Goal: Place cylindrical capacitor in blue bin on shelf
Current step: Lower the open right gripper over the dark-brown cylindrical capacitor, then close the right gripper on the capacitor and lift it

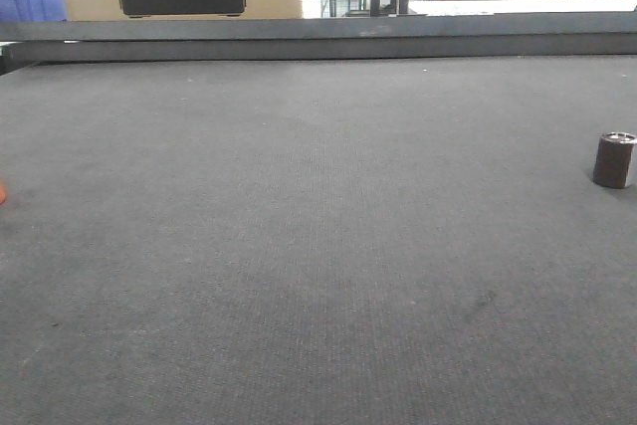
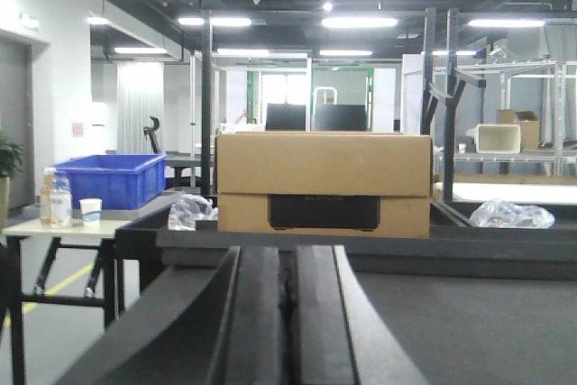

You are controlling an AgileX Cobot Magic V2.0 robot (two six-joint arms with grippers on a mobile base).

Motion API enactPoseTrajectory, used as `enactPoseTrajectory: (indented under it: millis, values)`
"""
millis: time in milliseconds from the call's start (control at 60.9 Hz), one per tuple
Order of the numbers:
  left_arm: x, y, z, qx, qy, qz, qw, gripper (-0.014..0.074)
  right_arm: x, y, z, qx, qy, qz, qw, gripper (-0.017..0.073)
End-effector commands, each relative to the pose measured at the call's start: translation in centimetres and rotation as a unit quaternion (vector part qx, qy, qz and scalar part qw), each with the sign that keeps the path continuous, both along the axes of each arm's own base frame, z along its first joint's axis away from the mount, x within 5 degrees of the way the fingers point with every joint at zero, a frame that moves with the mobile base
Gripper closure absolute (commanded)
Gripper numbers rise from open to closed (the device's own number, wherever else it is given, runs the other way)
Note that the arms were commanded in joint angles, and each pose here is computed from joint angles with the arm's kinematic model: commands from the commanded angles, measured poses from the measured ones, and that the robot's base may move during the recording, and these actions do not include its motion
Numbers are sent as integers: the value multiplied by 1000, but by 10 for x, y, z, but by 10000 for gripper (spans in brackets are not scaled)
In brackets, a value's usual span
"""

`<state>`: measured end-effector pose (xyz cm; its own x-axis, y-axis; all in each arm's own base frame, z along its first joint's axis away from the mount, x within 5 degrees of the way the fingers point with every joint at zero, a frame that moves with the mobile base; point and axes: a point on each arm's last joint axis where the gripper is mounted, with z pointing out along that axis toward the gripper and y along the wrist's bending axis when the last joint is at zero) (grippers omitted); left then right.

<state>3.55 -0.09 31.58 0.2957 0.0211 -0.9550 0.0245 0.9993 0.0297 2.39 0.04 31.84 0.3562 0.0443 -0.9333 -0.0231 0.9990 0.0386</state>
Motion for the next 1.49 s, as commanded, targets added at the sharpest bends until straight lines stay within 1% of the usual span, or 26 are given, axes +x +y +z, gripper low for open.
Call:
enactPoseTrajectory:
  millis: [0, 82, 148, 263, 279, 410, 460, 492, 591, 755, 821, 853, 919, 952, 968, 1001, 1018, 1100, 1231, 1313, 1411, 1477]
  values:
    - [2, 2, 25, 6, 44, 11, 999, 705, -9, 1, 33, -2, 2, 2, 1000, 720]
    - [8, 2, 43, 4, 78, 11, 997, 694, -5, 1, 60, -3, 25, 4, 1000, 720]
    - [16, 1, 53, 5, 101, 10, 995, 641, 6, 1, 75, -3, 44, 5, 999, 720]
    - [28, 1, 63, 8, 121, 13, 993, 466, 32, 1, 89, -4, 90, 6, 996, 720]
    - [30, 1, 63, 9, 125, 13, 992, 426, 36, 1, 90, -4, 96, 6, 995, 720]
    - [36, 1, 61, 9, 133, 12, 991, 212, 69, 1, 83, -4, 153, 6, 988, 720]
    - [36, 1, 61, 9, 134, 12, 991, 171, 80, 2, 79, -4, 173, 6, 985, 720]
    - [36, 1, 60, 10, 134, 11, 991, 156, 86, 2, 76, -3, 186, 6, 983, 720]
    - [37, -1, 59, 11, 136, 1, 991, 153, 103, 2, 68, -3, 218, 7, 976, 720]
    - [37, -2, 58, 12, 140, -5, 990, 153, 120, 2, 59, -3, 249, 7, 968, 720]
    - [37, -2, 58, 8, 140, -7, 990, 153, 125, 2, 57, -3, 258, 7, 966, 713]
    - [37, -2, 58, 4, 140, -9, 990, 153, 125, 2, 56, -3, 260, 7, 966, 687]
    - [37, -2, 58, 0, 141, -11, 990, 153, 128, 2, 55, -3, 264, 7, 965, 564]
    - [37, -3, 58, -3, 141, -13, 990, 153, 127, 2, 55, -3, 264, 7, 965, 463]
    - [37, -3, 58, -4, 141, -13, 990, 153, 127, 2, 55, -3, 264, 7, 965, 393]
    - [37, -3, 58, -8, 141, -15, 990, 153, 127, 2, 55, -3, 264, 7, 965, 295]
    - [37, -3, 58, -9, 141, -17, 990, 153, 127, 2, 55, -3, 264, 7, 965, 222]
    - [36, -5, 58, -13, 142, -28, 989, 153, 127, 2, 56, -3, 262, 6, 965, -12]
    - [39, -8, 58, -11, 147, -45, 988, 153, 127, 2, 56, -3, 262, 6, 965, -10]
    - [41, -9, 57, -11, 153, -50, 987, 153, 128, 2, 50, -3, 272, 7, 962, -10]
    - [45, -11, 55, -23, 161, -60, 985, 153, 129, 1, 32, -3, 290, 6, 957, -10]
    - [46, -12, 55, -32, 166, -65, 983, 153, 131, 1, 16, -2, 291, 4, 957, -10]
